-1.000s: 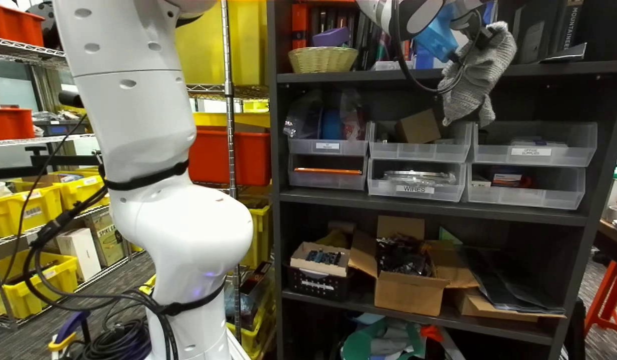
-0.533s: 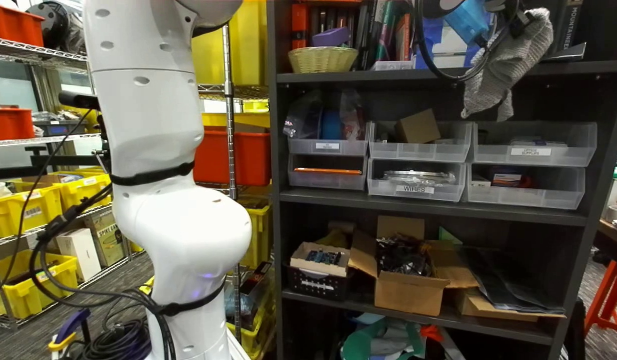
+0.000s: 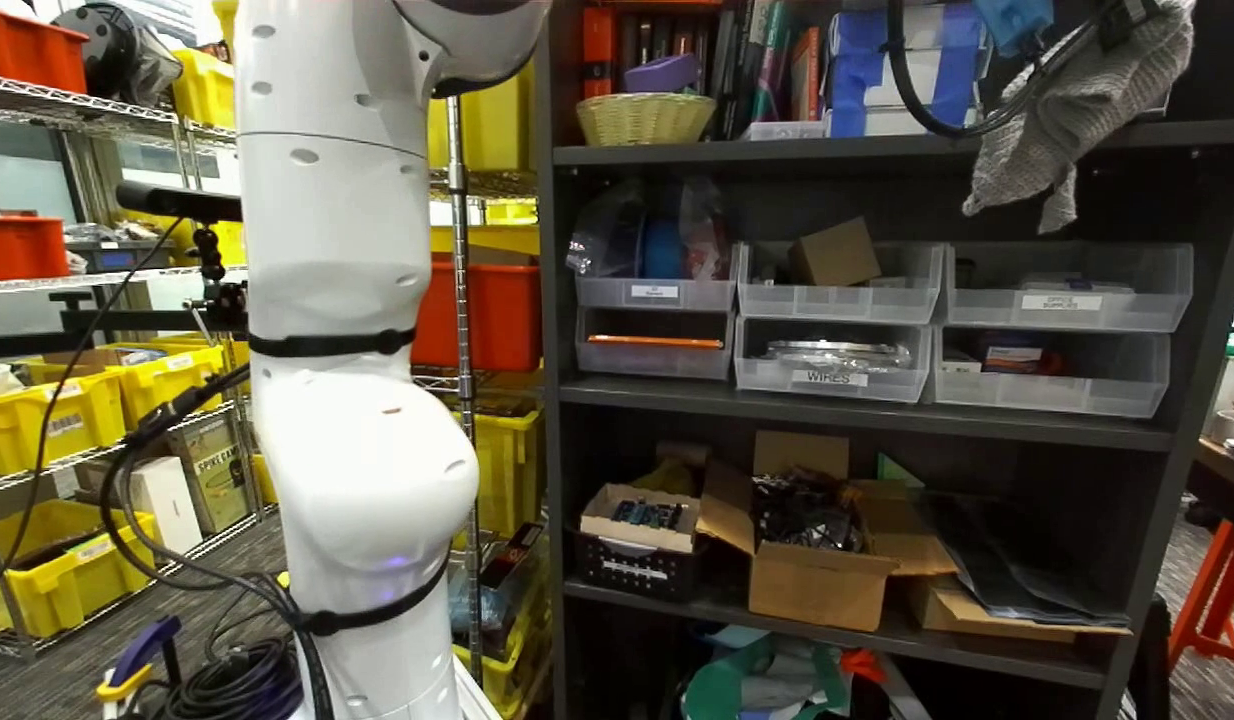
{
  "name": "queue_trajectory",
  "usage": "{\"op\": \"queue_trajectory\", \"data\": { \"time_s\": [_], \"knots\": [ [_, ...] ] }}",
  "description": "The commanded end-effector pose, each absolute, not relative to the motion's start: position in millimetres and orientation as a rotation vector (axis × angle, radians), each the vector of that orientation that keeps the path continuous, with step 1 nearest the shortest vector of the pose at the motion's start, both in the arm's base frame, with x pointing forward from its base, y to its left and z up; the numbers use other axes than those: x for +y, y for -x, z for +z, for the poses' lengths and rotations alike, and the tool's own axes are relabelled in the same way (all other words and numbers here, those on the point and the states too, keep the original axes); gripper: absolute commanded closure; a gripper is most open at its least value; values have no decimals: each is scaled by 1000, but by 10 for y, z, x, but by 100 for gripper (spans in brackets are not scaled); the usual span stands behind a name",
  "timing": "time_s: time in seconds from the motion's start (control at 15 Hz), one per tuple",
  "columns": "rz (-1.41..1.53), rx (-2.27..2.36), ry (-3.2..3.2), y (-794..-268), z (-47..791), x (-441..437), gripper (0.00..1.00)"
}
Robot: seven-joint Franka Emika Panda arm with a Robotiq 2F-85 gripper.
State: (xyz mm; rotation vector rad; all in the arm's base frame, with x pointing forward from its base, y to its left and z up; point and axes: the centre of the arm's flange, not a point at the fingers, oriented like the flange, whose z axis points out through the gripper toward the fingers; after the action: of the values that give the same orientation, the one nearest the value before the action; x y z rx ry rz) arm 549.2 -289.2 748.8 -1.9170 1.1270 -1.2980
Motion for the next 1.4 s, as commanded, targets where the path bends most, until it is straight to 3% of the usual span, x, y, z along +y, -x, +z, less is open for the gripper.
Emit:
{"op": "queue_trajectory", "data": {
  "time_s": [0.0, 0.6, 1.33],
  "knots": [
    [-1246, 1170, 1886, -5823, 7586, -3056, 97],
    [-1125, 1121, 1946, -6191, 7333, -2758, 97],
    [-1096, 862, 2146, -5773, 6897, -2374, 97]
  ]
}}
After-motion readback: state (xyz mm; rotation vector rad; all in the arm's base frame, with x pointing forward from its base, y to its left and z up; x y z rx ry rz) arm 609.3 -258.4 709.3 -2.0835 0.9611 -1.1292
